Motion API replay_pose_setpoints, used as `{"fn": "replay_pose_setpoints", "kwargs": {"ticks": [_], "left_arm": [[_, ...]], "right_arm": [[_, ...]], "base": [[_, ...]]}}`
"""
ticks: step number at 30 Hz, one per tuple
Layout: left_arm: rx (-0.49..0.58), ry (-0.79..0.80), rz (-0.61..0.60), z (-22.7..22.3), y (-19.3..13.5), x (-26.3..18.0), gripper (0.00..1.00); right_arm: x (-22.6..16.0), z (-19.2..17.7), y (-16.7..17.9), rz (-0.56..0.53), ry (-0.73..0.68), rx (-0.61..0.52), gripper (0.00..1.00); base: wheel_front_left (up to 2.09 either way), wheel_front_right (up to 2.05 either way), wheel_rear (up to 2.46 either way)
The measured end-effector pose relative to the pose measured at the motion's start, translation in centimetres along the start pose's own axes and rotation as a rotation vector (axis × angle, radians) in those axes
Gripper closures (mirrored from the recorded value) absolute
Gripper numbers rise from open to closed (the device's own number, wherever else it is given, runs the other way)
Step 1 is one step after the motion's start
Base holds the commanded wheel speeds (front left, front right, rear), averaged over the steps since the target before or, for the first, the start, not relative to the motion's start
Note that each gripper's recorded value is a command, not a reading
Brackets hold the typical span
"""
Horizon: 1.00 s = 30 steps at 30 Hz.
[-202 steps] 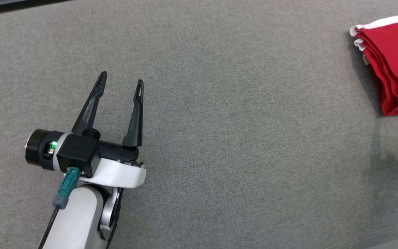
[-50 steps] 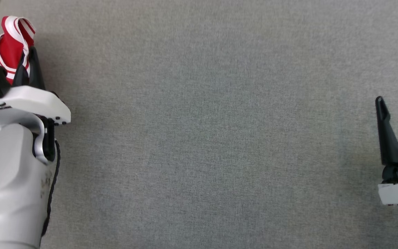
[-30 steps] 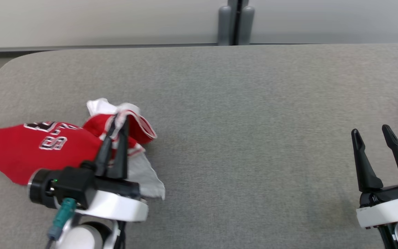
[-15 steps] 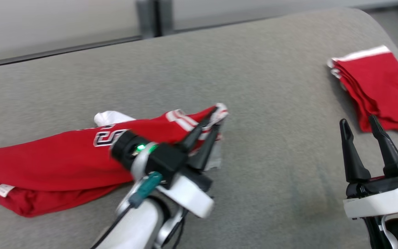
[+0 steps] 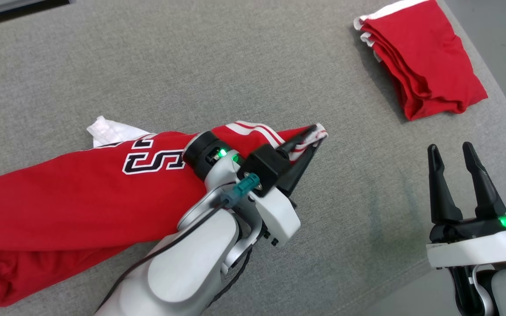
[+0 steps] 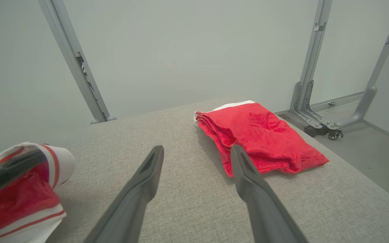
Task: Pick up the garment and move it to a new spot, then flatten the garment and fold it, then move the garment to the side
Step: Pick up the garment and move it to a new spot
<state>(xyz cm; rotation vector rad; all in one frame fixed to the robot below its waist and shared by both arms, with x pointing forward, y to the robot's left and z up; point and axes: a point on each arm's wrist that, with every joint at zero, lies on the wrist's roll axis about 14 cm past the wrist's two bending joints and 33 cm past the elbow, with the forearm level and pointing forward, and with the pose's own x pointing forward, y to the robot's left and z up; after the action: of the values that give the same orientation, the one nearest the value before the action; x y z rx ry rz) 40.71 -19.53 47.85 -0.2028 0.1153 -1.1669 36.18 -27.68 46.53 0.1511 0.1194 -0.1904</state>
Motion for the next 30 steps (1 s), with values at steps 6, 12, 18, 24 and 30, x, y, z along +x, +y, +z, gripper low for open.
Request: {"fn": "replay_pose_setpoints", "kwargs": {"ticks": [6,12,18,24,30], "left_arm": [[-0.013,-0.049,0.052,0.3,1.6,0.0,0.0],[0.013,-0.158,0.221,3.3,5.4,-1.9,0.0],[0.044,-0.229,0.481,6.3,10.8,-6.9,0.0],[0.083,-0.314,0.755,9.2,15.1,-15.6,0.0],[0.126,-0.334,0.97,9.8,16.6,-24.4,0.0]], "right_arm": [[1.2,-0.2,1.0,0.043,-0.002,-0.003,0.0],[2.3,0.1,2.7,0.115,-0.015,-0.012,0.0],[2.7,0.6,4.9,0.191,-0.023,-0.014,0.0],[2.5,1.5,7.2,0.265,-0.035,-0.017,0.0],[2.1,2.2,9.4,0.331,-0.041,-0.015,0.0]], "base": [[0.0,0.0,0.0],[0.0,0.0,0.0],[0.0,0.0,0.0],[0.0,0.0,0.0],[0.0,0.0,0.0]]}}
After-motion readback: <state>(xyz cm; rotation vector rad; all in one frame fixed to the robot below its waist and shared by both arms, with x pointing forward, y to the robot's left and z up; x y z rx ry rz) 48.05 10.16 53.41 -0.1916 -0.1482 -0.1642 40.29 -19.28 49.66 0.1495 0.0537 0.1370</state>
